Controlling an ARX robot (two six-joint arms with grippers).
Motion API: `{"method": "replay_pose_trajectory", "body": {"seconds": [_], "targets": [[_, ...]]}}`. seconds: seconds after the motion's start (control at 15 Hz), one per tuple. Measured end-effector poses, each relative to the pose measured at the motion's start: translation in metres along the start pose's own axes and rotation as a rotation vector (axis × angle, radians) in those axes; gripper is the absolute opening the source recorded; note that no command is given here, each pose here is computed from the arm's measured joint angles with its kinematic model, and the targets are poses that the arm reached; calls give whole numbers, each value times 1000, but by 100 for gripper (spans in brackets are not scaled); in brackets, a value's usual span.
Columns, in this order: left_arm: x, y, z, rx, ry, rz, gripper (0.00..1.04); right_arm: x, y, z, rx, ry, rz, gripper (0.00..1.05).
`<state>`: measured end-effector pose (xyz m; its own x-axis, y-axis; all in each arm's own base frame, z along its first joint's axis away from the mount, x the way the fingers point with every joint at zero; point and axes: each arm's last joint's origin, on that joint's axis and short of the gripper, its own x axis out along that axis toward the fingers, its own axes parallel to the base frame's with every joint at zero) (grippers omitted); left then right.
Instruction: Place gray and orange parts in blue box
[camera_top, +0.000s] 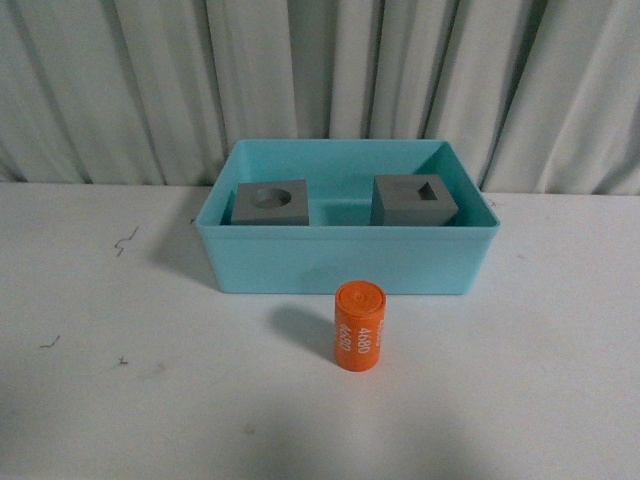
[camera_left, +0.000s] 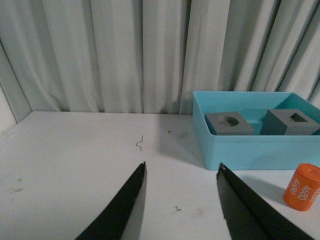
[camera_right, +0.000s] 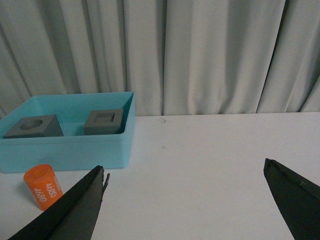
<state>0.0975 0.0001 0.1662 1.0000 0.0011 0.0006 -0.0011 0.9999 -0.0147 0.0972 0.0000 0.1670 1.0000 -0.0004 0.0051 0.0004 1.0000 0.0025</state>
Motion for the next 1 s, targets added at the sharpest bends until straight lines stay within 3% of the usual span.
{"method": "replay_pose_trajectory", "body": {"seconds": [0.33, 0.73, 0.87, 0.93, 1.0], "targets": [[0, 0, 0, 1, 0, 0, 100, 0, 0, 0, 0, 0, 0, 98], [0, 0, 0, 1, 0, 0, 98, 0, 0, 0, 0, 0, 0, 98], [0, 0, 0, 1, 0, -1, 98, 10, -5, 2, 64, 148, -28, 98], [0, 0, 0, 1, -1, 0, 98, 22, -13, 9, 68, 149, -15, 98], [0, 0, 0, 1, 0, 0, 98, 38, -18, 9, 35, 173, 62, 98]]}}
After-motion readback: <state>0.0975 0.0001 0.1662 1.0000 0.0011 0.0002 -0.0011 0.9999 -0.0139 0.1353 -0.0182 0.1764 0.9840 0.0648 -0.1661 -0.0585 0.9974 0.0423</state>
